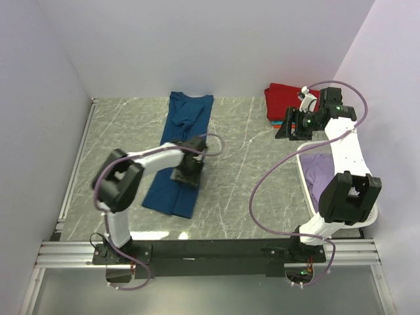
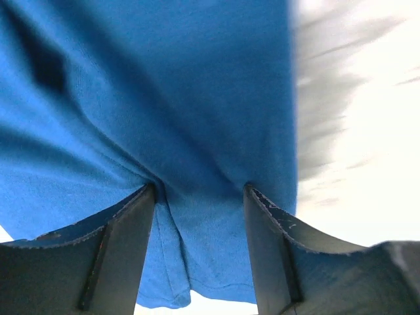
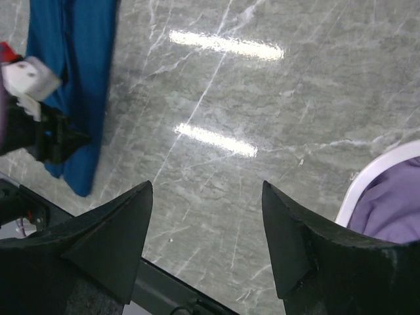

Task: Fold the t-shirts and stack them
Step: Fold the tshirt

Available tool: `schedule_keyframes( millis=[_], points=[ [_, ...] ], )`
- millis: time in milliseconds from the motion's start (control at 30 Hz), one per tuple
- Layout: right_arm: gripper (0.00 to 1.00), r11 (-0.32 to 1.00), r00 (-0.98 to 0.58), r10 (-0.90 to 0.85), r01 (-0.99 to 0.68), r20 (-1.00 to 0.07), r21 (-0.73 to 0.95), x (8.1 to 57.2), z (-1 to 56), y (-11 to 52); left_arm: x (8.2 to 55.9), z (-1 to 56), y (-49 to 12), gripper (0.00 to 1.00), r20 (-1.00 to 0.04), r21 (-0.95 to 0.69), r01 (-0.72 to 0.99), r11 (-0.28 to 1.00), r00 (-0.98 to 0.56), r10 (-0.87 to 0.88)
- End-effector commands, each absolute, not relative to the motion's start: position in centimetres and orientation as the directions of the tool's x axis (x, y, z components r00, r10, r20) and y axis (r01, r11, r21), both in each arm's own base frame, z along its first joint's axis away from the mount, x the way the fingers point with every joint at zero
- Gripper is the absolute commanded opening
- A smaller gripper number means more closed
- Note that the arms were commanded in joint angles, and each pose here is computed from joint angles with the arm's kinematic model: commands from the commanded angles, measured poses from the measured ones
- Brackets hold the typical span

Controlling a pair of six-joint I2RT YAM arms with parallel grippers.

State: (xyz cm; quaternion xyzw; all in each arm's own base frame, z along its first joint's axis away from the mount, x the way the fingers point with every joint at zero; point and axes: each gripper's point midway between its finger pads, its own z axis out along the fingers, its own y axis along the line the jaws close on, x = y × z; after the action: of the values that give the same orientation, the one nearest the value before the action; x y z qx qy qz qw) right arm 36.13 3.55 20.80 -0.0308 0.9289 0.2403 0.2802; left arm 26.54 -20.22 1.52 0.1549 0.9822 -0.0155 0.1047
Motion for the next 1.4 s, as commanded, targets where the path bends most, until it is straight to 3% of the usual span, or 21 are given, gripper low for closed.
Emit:
schedule_keyframes(
  millis=[0, 133, 267, 433, 600, 633, 700, 867, 967, 1000, 1133, 1167, 1200, 1233, 1367],
  points=[
    [0.74, 0.89, -0.822, 0.066, -0.208, -0.565, 0.406, 35.8, 21.7, 3.1, 25.1, -1.2, -27.9, 0.61, -0.149, -0.1, 0.316, 0.943, -0.942, 0.3],
    [0.74, 0.886, -0.835, 0.062, -0.207, -0.547, 0.416, 35.8, 21.6, 3.1, 23.7, -0.5, -33.3, 0.63, -0.133, -0.17, 0.373, 0.912, -0.926, 0.353],
    [0.75, 0.863, -0.84, 0.05, -0.236, -0.541, 0.446, 35.8, 22.0, 3.8, 23.5, 1.3, -34.5, 0.72, -0.157, -0.205, 0.351, 0.913, -0.933, 0.324],
    [0.77, 0.813, -0.856, 0.026, -0.282, -0.517, 0.509, 35.9, 21.6, 5.9, 23.5, 8.5, -35.0, 0.84, -0.316, -0.32, 0.391, 0.863, -0.903, 0.292],
    [0.77, 0.774, -0.874, -0.08, -0.358, -0.479, 0.523, 35.1, 19.8, 10.1, 24.7, 17.7, -32.8, 0.76, -0.54, -0.427, 0.47, 0.773, -0.818, 0.199],
    [0.75, 0.758, -0.875, -0.127, -0.39, -0.468, 0.523, 34.5, 19.0, 12.0, 27.6, 18.6, -30.6, 0.7, -0.567, -0.463, 0.428, 0.776, -0.816, 0.112],
    [0.73, 0.745, -0.875, -0.16, -0.41, -0.457, 0.526, 34.0, 18.2, 13.7, 29.8, 20.7, -28.7, 0.68, -0.595, -0.53, 0.439, 0.725, -0.802, 0.051],
    [0.63, 0.702, -0.869, -0.268, -0.472, -0.416, 0.534, 32.5, 15.7, 18.0, 39.9, 22.4, -22.3, 0.55, -0.707, -0.439, 0.394, 0.807, -0.706, -0.04],
    [0.55, 0.677, -0.863, -0.311, -0.496, -0.399, 0.544, 32.0, 15.0, 19.5, 45.5, 21.2, -21.0, 0.55, -0.721, -0.416, 0.366, 0.832, -0.691, -0.056],
    [0.53, 0.664, -0.858, -0.328, -0.507, -0.395, 0.55, 31.6, 14.9, 20.2, 47.5, 18.4, -20.5, 0.55, -0.693, -0.416, 0.342, 0.843, -0.719, -0.05],
    [0.4, 0.653, -0.86, -0.358, -0.509, -0.365, 0.56, 31.0, 13.5, 21.1, 53.6, 15.5, -20.6, 0.48, -0.715, -0.438, 0.367, 0.821, -0.696, -0.071],
    [0.39, 0.652, -0.861, -0.364, -0.508, -0.356, 0.562, 30.9, 13.1, 21.2, 55.5, 17.1, -20.9, 0.47, -0.744, -0.435, 0.384, 0.814, -0.663, -0.085],
    [0.38, 0.654, -0.863, -0.366, -0.504, -0.348, 0.564, 30.9, 12.9, 21.2, 56.4, 13.8, -21.1, 0.46, -0.703, -0.451, 0.354, 0.819, -0.707, -0.082],
    [0.36, 0.653, -0.862, -0.369, -0.507, -0.347, 0.563, 30.9, 12.7, 21.2, 57.9, 15.3, -21.4, 0.43, -0.729, -0.445, 0.366, 0.817, -0.678, -0.093],
    [0.33, 0.66, -0.862, -0.374, -0.507, -0.343, 0.554, 31.0, 12.4, 21.1, 60.4, 9.2, -21.4, 0.42, -0.663, -0.458, 0.285, 0.842, -0.74, -0.11]
  ],
)
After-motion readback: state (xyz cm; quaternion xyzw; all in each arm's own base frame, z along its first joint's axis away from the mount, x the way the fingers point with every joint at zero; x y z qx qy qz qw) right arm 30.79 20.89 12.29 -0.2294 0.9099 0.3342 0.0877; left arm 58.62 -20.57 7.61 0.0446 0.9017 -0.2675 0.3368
